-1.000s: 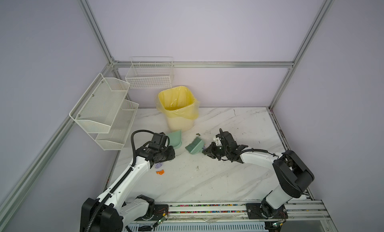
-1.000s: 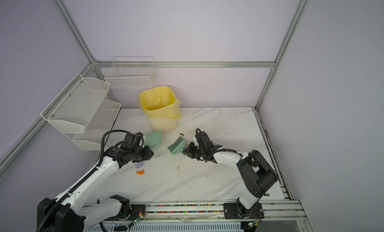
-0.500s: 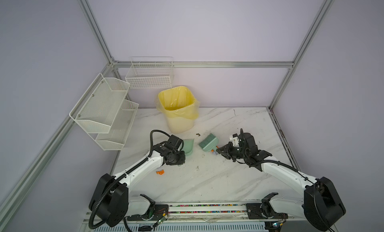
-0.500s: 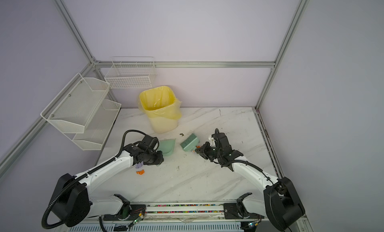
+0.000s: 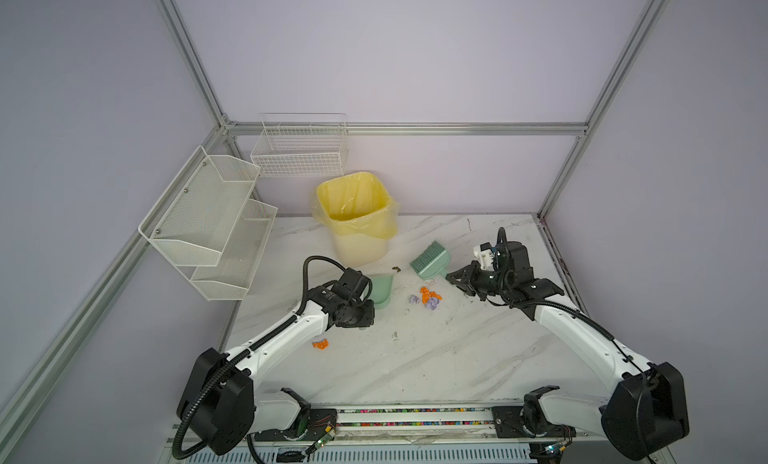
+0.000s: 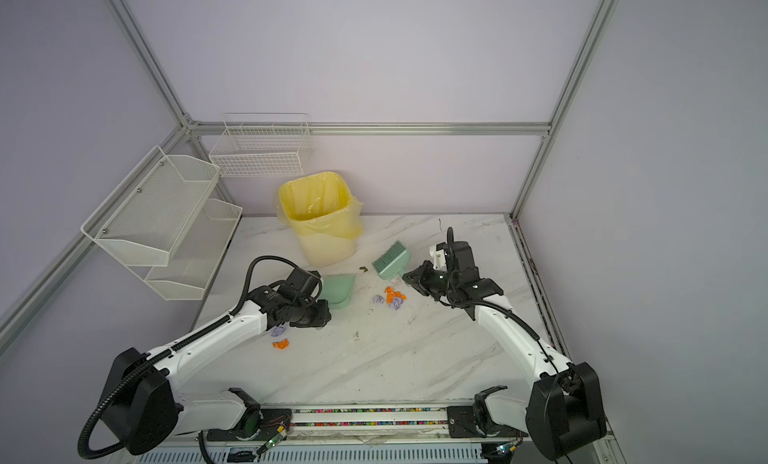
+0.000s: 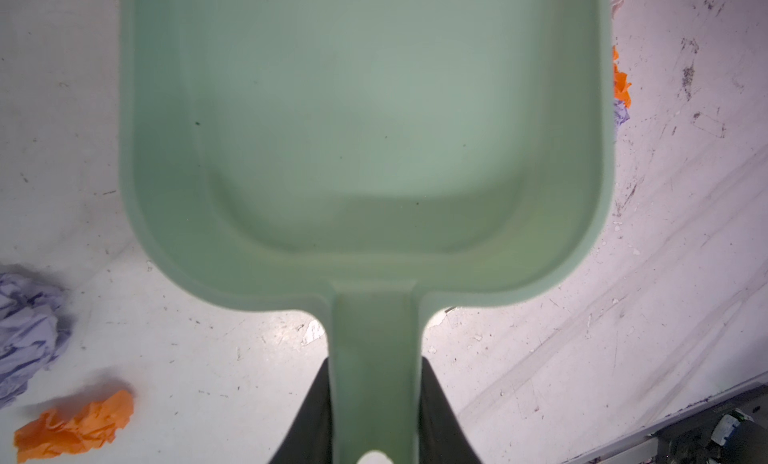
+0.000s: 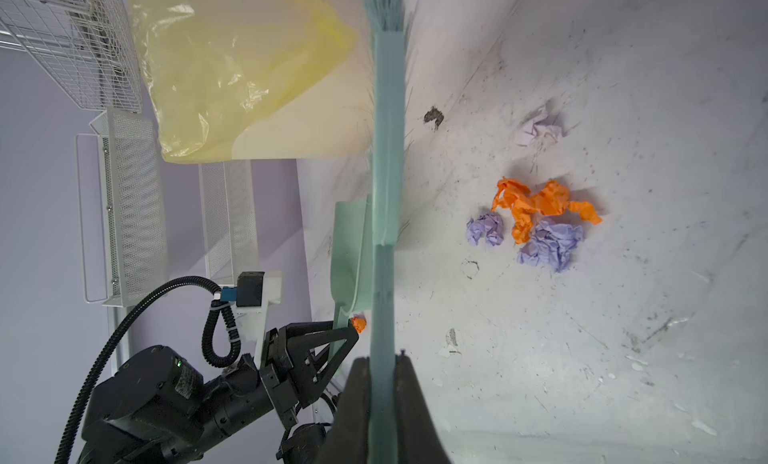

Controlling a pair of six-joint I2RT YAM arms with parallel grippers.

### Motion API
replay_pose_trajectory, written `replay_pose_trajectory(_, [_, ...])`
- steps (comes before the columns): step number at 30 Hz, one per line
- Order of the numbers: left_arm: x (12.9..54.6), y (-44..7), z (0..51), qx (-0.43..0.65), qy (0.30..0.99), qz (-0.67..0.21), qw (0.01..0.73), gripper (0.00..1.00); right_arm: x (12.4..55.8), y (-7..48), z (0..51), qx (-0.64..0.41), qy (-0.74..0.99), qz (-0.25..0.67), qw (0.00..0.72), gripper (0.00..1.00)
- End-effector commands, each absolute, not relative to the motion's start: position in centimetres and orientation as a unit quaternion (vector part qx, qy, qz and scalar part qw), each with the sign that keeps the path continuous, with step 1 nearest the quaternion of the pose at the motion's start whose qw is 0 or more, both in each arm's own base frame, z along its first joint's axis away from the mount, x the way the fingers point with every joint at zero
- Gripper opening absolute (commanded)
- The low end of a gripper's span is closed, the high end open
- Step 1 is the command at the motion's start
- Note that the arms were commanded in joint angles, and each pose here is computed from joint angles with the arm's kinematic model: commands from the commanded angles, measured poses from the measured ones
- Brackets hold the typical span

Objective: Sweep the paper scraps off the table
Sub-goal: 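Move the brush beyond the scraps with the right gripper while left holds dustpan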

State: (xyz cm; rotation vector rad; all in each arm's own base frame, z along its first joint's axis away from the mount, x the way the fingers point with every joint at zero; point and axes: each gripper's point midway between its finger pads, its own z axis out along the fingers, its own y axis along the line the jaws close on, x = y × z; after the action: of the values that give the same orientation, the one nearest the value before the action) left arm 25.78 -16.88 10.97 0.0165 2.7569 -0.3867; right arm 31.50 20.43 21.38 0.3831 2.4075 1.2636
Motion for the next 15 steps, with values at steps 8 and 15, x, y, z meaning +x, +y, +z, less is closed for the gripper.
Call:
replay_pose_trajectory(8, [26.3,-18.6,15.4,0.046,0.961,-0.161,0.222,0.17,34.8,16.4,19.5,0.073,0.941,0.259,0.205,0.00])
replay_pose_trajectory(15, [25.6,-19.4,15.9,0.071,0.959,-0.169,0.216,0.17,36.3,15.0,20.1,0.042,0.955,0.196,0.219,0.00])
